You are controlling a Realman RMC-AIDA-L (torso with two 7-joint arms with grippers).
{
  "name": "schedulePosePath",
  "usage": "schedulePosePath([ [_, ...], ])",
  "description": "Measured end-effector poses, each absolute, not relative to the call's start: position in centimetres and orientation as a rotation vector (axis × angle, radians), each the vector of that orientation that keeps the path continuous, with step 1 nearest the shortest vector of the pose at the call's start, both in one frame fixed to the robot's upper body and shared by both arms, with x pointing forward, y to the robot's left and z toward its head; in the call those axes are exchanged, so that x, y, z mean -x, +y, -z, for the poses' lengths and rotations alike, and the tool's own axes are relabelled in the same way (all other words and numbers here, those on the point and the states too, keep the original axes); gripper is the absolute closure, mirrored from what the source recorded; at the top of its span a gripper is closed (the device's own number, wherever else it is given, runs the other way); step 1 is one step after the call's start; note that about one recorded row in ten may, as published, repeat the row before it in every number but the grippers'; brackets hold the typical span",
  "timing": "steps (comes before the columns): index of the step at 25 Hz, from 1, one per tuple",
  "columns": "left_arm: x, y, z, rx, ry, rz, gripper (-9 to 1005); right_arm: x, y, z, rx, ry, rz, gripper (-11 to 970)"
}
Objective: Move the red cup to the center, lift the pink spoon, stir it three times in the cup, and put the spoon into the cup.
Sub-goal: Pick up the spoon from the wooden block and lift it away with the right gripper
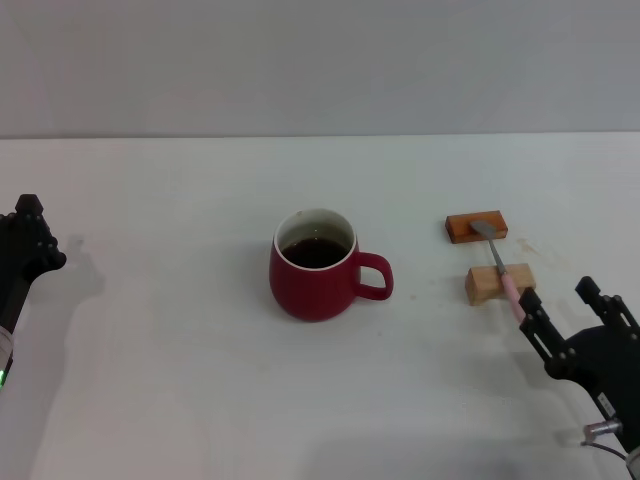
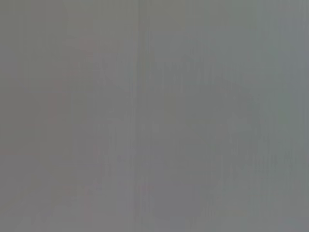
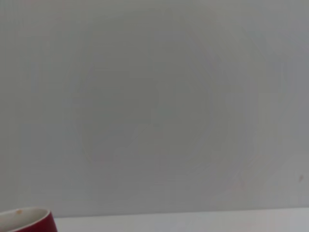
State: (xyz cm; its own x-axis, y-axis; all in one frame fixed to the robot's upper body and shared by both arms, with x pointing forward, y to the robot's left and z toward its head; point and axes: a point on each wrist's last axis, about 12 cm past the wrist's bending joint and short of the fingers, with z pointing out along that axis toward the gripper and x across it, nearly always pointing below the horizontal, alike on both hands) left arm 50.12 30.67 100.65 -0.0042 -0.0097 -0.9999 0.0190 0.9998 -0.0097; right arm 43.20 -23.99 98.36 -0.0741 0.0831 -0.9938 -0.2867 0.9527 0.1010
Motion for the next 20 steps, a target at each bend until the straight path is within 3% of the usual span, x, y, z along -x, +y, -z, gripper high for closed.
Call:
schedulePosePath([
  [20, -50.2, 30.7, -100.7, -0.017, 1.577, 0.02, 982, -44.5, -23.5, -97.8, 0.162, 1.699, -0.341, 248],
])
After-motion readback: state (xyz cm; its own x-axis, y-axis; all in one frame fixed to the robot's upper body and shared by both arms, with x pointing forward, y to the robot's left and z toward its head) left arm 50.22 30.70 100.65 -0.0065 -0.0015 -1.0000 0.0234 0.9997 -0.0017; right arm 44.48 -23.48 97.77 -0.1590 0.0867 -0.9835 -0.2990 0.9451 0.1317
